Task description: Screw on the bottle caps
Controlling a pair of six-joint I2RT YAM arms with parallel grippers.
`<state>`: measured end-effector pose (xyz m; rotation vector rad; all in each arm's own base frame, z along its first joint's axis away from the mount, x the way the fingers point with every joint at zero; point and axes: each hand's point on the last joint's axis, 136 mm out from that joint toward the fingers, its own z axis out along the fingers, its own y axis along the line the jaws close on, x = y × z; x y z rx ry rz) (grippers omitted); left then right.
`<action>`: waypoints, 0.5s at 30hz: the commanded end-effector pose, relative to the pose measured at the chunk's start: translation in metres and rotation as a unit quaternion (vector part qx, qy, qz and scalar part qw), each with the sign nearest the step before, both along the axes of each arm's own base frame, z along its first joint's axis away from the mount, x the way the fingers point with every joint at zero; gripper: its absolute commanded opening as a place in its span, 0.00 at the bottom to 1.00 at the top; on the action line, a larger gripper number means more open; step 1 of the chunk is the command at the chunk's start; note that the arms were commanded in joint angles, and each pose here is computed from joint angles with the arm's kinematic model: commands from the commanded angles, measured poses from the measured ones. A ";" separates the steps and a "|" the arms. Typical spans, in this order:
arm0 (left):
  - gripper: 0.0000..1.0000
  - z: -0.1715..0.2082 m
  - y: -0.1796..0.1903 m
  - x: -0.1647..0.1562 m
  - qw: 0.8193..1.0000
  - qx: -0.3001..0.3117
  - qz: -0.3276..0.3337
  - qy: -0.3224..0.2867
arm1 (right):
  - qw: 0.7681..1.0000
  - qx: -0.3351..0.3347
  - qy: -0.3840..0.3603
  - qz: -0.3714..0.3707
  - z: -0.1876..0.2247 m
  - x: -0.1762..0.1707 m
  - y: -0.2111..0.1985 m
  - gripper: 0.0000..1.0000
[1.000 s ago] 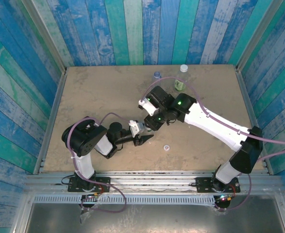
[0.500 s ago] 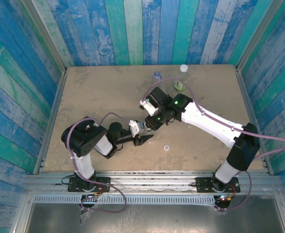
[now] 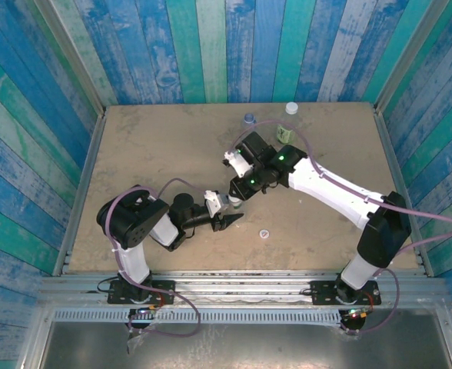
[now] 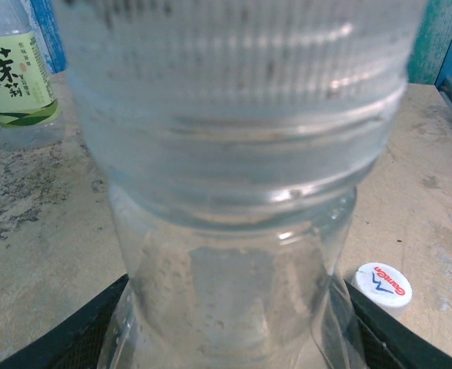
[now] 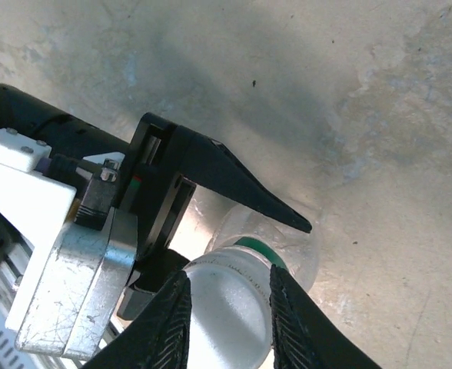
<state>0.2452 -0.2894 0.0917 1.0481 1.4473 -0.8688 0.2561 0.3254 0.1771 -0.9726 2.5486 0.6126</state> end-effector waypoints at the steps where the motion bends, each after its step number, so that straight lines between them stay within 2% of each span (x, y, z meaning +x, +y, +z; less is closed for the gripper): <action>1: 0.61 -0.014 0.004 -0.005 0.999 0.021 0.002 0.030 | 0.998 -0.001 0.059 0.000 -0.016 -0.024 -0.011 0.28; 9: 0.61 -0.014 0.002 -0.004 0.999 0.018 -0.001 0.031 | 0.993 0.055 0.102 0.015 -0.005 -0.053 -0.011 0.27; 13: 0.61 -0.014 0.002 -0.004 0.999 0.017 -0.002 0.032 | 0.995 0.058 0.082 0.009 0.004 -0.048 -0.014 0.28; 15: 0.61 -0.014 0.003 -0.004 0.999 0.017 -0.001 0.033 | 0.996 0.059 0.065 0.005 0.010 -0.041 -0.016 0.31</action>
